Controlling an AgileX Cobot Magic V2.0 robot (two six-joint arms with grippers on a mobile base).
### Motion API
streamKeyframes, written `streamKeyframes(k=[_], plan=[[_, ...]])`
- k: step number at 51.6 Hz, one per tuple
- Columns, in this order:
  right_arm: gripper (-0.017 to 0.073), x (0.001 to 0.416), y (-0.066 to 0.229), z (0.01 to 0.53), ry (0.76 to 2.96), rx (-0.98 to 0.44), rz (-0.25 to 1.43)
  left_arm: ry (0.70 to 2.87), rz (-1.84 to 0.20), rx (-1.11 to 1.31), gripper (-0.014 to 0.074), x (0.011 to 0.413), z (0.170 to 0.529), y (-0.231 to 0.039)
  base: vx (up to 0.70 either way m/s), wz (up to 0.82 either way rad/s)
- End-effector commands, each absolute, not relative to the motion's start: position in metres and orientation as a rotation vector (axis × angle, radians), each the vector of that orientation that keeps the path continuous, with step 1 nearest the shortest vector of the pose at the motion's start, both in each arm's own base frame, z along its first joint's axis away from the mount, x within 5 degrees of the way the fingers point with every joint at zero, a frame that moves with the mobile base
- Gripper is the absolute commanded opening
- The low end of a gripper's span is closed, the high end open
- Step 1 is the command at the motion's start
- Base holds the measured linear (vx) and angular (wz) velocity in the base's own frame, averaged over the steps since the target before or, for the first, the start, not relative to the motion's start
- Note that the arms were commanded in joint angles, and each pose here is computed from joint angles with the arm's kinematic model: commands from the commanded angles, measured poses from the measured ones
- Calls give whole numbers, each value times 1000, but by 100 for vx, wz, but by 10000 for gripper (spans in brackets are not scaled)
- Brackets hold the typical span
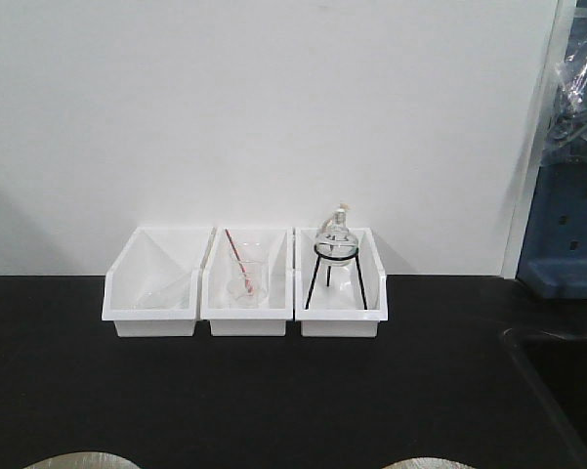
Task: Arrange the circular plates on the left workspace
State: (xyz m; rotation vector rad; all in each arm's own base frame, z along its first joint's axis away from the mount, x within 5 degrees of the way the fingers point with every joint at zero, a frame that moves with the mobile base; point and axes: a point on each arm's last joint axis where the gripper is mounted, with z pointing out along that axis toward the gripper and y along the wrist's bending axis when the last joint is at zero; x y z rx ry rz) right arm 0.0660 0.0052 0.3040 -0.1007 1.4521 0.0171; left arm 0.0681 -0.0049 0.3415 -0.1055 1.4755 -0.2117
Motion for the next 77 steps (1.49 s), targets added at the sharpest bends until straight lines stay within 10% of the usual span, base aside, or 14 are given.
streamKeyframes(k=[1,26,53,77], plan=[[-2,81,6,338,1410,-125,-17,1610,-245,-115,2,101,371,-8,0,0],[-2,146,12,328,1618,-147,-13,2335,-160,-28,2,253,396,9,0,0],[-2,154,17,320,1666,-221,-33,2581,-710,-198,2,286,274,72,0,0],[-2,154,17,319,1665,-236,-45,2742,-697,-186,2,287,232,79,0,0]])
